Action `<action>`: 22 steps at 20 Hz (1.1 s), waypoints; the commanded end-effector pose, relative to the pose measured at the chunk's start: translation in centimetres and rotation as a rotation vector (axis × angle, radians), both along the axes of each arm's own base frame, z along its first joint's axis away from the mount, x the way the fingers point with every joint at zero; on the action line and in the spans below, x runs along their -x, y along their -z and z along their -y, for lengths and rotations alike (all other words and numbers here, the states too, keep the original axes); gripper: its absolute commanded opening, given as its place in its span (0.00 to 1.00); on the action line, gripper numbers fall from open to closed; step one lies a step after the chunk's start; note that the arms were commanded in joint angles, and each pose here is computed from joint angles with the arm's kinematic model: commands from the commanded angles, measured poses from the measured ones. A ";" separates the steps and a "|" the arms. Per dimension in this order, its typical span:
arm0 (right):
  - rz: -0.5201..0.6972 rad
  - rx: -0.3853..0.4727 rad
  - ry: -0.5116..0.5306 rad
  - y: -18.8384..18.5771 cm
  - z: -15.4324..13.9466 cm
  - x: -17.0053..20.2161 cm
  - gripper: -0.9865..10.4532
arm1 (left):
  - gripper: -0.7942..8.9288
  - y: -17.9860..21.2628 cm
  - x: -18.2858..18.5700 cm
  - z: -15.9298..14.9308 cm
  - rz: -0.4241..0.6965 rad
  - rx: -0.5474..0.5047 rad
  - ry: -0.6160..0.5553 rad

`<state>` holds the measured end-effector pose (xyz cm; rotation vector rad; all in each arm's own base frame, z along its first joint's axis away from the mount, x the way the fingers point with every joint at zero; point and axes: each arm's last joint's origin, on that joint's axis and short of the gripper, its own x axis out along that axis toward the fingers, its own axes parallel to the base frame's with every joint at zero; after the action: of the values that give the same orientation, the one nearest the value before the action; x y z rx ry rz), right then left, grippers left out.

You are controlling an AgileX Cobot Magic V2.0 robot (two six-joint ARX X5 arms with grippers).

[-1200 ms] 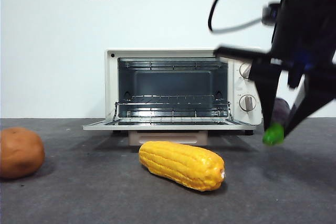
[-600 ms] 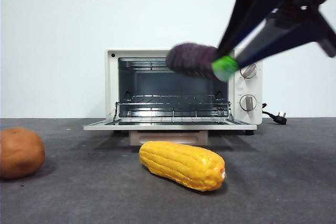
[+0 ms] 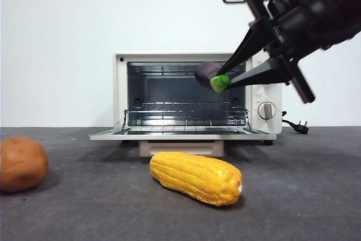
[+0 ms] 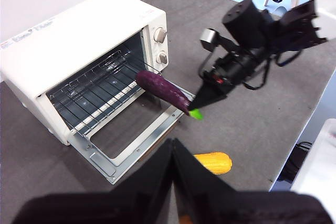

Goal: Take the eggplant from the table,put the eggplant in the oven

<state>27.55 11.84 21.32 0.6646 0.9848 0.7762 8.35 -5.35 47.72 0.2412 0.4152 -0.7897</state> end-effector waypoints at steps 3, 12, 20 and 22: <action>-0.008 -0.034 0.046 -1.3 -1.2 -5.1 0.08 | 0.08 0.2 0.1 0.0 -0.013 0.001 -0.004; -0.022 0.144 0.242 -3.2 -2.7 -11.3 0.08 | 0.08 0.4 0.2 -0.1 -0.044 -0.004 -0.011; 0.024 0.295 0.386 -0.3 -2.7 -12.8 0.08 | 0.08 0.4 0.2 -0.1 -0.047 -0.005 -0.011; 0.044 0.315 0.420 0.2 -2.7 -13.2 0.08 | 0.08 0.5 0.2 -0.1 -0.052 -0.008 -0.011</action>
<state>40.61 14.42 21.62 0.5673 0.8597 0.2616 8.18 -5.26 47.37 0.2309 0.4641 -0.7870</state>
